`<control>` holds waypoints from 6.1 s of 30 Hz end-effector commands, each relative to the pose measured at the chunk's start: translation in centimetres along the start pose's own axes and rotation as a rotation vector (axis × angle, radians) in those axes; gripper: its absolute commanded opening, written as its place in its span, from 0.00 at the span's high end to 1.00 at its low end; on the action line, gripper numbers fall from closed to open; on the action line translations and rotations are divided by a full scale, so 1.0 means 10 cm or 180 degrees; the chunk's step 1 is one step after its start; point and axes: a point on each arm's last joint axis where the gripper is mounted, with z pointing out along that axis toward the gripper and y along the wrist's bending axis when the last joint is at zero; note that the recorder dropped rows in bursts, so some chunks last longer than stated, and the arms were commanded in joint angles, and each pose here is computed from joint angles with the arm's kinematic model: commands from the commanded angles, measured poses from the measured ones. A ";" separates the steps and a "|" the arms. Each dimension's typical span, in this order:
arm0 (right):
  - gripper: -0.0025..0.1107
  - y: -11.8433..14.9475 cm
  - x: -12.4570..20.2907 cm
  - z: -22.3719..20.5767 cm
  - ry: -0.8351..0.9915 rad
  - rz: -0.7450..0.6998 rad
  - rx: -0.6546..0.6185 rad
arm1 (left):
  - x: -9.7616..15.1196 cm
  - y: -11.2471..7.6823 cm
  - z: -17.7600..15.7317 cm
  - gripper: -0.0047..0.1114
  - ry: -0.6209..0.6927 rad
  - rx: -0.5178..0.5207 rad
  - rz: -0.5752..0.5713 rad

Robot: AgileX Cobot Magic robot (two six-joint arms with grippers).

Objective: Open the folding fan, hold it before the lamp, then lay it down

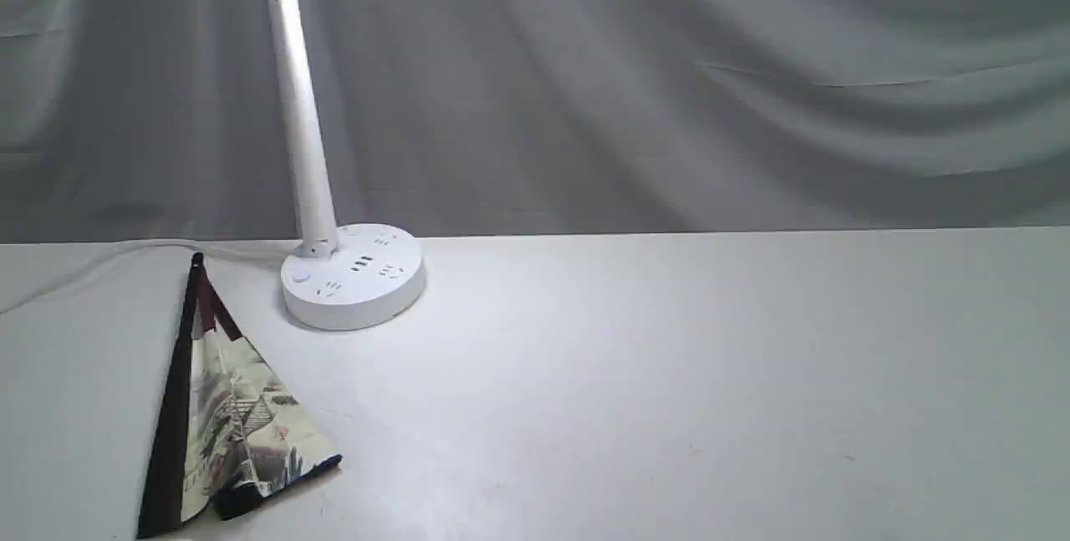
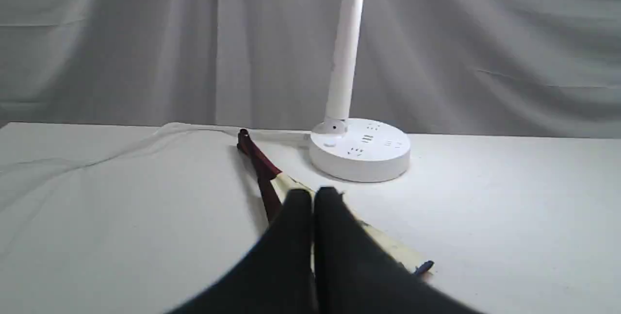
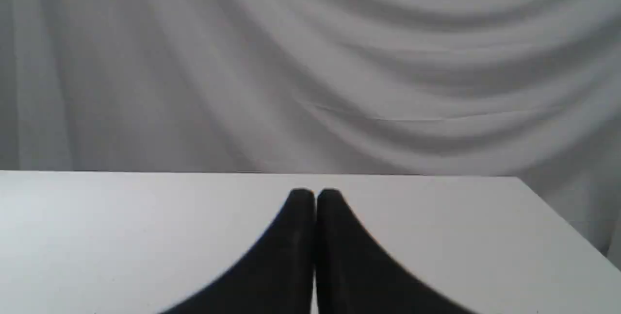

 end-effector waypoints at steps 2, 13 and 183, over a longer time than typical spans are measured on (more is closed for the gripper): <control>0.98 0.00 -0.02 0.00 -0.0099 0.0075 0.0003 | -0.28 -0.03 -0.07 0.96 -0.0292 0.0039 -0.0130; 0.98 -0.01 -0.53 -0.14 -0.0035 0.0084 -0.0045 | -0.95 -0.11 -0.39 0.96 -0.0454 0.0172 -0.0576; 0.98 0.02 -0.72 0.96 0.2254 0.0218 -0.0203 | 0.84 -1.15 2.70 0.72 0.4940 -0.0120 -0.2592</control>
